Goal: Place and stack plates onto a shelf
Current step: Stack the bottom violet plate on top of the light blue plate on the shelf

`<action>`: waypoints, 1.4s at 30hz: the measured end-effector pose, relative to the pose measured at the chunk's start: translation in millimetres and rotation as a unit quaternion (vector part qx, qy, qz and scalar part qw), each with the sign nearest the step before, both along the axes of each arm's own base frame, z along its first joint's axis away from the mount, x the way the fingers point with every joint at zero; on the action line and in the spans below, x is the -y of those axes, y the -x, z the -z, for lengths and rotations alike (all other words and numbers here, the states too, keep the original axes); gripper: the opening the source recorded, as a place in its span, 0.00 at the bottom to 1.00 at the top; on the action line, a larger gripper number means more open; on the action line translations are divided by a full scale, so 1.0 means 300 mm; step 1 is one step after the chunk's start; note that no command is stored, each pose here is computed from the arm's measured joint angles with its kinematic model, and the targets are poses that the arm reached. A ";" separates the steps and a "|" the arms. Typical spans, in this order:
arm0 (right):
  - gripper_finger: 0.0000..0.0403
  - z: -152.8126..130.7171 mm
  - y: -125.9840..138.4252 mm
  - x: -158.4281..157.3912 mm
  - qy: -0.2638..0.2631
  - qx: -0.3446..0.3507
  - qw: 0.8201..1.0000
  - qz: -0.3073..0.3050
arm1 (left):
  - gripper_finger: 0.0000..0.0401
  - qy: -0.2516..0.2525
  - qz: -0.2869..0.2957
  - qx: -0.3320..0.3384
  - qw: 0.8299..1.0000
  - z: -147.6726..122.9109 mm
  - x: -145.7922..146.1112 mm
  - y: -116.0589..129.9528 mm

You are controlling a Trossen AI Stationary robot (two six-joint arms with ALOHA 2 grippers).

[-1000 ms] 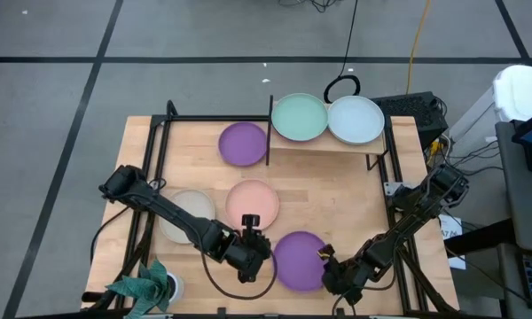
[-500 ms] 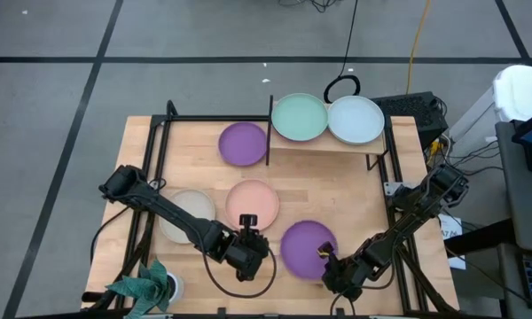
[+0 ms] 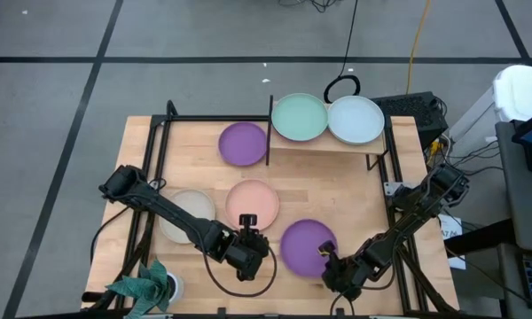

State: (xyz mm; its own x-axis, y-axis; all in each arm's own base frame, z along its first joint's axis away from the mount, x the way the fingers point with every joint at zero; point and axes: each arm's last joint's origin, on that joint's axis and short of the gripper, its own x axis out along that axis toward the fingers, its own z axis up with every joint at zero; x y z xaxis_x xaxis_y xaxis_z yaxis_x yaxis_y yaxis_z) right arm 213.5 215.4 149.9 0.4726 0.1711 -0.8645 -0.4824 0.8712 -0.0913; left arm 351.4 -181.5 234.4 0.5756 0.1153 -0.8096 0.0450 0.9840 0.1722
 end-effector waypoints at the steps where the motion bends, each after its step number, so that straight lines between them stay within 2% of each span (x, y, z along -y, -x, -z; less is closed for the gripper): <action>1: 0.00 -0.013 -0.002 0.000 0.002 0.002 1.000 0.008 | 0.38 0.000 0.000 0.000 1.000 0.000 0.000 0.000; 11: 0.00 -0.213 -0.030 0.004 0.061 0.008 0.996 0.069 | 0.38 0.003 0.008 0.007 1.000 -0.003 0.016 0.003; 16: 0.00 -0.309 -0.038 0.037 0.097 -0.003 0.989 0.109 | 0.38 0.004 0.024 0.017 1.000 -0.006 0.042 0.010; 21: 0.00 -0.398 -0.035 0.096 0.110 -0.008 0.982 0.154 | 0.38 0.004 0.032 0.017 0.999 -0.006 0.061 0.021; 27: 0.00 -0.505 -0.012 0.203 0.143 -0.013 0.968 0.206 | 0.38 -0.002 0.035 0.008 0.999 0.027 0.063 0.034; 42: 0.00 -0.687 0.083 0.584 0.158 -0.002 0.933 0.323 | 0.38 -0.024 0.033 0.005 0.999 0.152 -0.024 0.025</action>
